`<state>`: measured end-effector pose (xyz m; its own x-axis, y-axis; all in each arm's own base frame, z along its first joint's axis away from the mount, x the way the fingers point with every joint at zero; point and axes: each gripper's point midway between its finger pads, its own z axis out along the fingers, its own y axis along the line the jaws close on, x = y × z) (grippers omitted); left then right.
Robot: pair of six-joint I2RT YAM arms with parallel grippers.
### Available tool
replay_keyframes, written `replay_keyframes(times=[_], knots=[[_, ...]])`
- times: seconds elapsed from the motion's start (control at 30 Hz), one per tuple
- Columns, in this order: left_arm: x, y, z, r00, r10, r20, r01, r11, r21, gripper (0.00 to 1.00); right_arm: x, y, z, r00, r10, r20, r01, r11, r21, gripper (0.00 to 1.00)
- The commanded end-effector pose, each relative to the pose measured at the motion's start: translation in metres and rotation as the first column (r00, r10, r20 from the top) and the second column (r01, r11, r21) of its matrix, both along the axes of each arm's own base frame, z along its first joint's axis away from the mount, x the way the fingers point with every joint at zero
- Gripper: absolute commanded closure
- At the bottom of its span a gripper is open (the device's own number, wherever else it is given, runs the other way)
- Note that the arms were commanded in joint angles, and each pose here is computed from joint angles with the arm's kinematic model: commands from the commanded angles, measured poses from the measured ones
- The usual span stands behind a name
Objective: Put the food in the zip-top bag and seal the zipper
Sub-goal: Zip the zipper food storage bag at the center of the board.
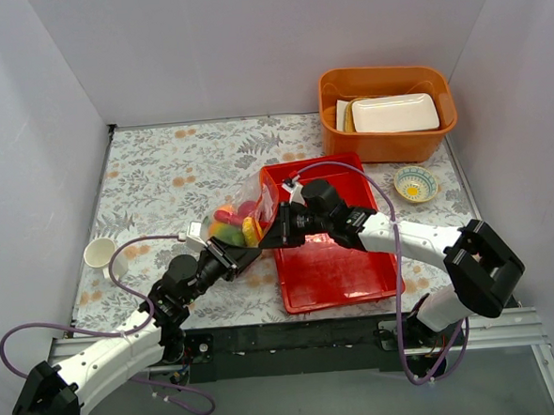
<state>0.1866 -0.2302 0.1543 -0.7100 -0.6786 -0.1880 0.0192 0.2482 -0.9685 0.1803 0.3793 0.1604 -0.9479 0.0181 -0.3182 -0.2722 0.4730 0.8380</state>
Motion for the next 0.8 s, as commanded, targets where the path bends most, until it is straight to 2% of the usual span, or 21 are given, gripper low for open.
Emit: replay_keyframes(times=[0.0, 0.4, 0.77], knots=[[0.007, 0.003, 0.006, 0.999, 0.037, 0.037, -0.037, 0.999, 0.002, 0.86, -0.011, 0.013, 0.024, 0.998, 0.057, -0.01, -0.055, 0.992, 0.112, 0.91], [0.009, 0.008, 0.002, 0.997, 0.072, 0.014, -0.072, 0.997, 0.012, 1.0, -0.011, 0.016, 0.023, 0.998, 0.06, -0.022, -0.057, 0.992, 0.116, 0.91], [0.012, 0.016, -0.003, 0.994, 0.106, -0.006, -0.105, 0.992, 0.072, 1.0, -0.007, 0.012, 0.025, 0.999, 0.037, 0.01, -0.038, 0.994, 0.098, 0.91]])
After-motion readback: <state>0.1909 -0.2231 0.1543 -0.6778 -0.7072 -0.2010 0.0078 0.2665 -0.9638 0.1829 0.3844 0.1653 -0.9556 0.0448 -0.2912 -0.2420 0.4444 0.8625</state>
